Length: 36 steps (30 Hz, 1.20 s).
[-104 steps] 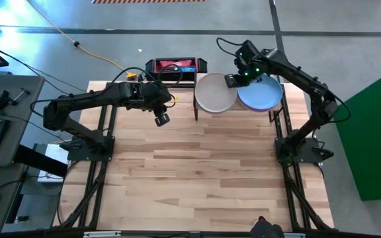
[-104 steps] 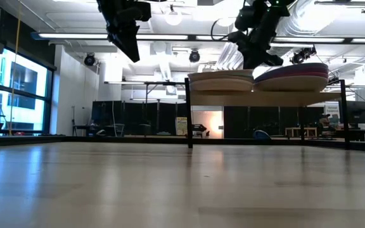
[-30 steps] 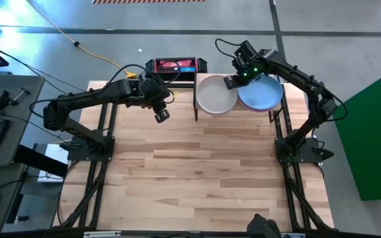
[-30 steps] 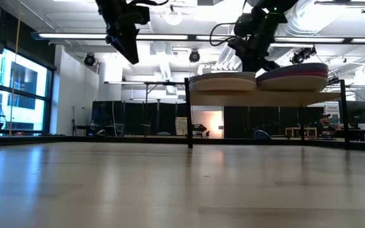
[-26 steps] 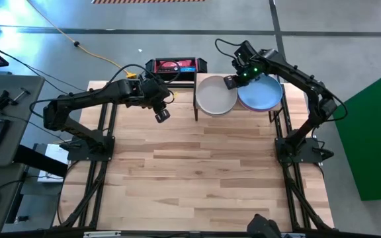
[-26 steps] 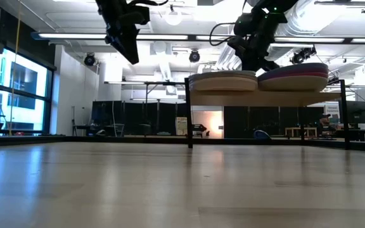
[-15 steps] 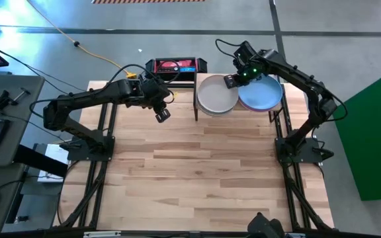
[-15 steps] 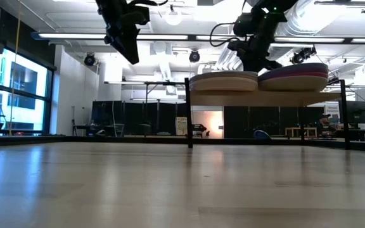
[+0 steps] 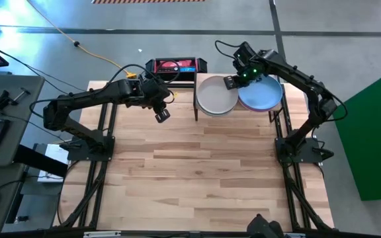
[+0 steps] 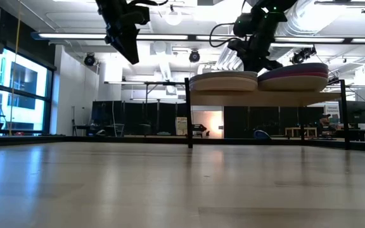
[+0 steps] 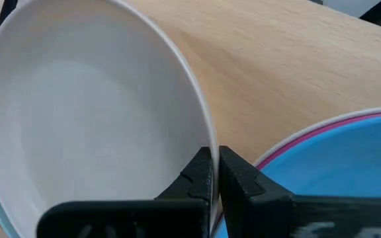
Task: Place and stack plates onto a shelf
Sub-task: Stack the gray plate on top of the light blue plate on the shelf
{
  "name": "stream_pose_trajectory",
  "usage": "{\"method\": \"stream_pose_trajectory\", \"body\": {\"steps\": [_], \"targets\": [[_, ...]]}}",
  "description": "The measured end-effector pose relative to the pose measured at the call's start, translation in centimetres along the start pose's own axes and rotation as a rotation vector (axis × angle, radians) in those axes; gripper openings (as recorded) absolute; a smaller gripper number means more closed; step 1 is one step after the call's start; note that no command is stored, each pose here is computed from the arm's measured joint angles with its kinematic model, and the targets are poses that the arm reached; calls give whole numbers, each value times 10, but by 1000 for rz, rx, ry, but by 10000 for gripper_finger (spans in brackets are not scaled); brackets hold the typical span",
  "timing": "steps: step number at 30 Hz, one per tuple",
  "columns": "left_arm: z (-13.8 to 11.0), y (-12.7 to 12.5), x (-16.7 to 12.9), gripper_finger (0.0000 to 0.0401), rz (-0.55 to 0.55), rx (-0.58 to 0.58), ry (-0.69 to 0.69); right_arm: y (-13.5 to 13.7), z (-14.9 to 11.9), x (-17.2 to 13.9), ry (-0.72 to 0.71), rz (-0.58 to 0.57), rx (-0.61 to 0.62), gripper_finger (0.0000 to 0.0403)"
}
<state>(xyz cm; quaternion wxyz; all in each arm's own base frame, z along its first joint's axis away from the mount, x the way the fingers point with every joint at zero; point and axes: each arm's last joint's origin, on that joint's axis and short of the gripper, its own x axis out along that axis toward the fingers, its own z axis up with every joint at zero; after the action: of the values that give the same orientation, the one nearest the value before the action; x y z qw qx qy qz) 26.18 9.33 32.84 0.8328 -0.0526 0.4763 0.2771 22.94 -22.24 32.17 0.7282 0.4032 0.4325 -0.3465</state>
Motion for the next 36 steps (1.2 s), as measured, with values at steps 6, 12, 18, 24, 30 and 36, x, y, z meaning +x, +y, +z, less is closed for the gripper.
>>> {"method": "stream_pose_trajectory", "body": {"steps": [6,12,18,24,30,36], "targets": [[0,0,0,104,9,10,-1,-1,-1,0,14,-3,26,0],[0,1,0,104,26,19,-2,0,-2,0,20,6,29,0],[0,1,0,104,28,21,-3,0,-2,0,22,9,30,0],[0,1,0,104,29,19,-2,0,-1,0,15,0,53,0],[0,1,0,104,28,18,-2,4,-3,1,23,15,41,0],[0,1,0,104,27,19,-2,7,-5,1,26,17,28,0]]}}
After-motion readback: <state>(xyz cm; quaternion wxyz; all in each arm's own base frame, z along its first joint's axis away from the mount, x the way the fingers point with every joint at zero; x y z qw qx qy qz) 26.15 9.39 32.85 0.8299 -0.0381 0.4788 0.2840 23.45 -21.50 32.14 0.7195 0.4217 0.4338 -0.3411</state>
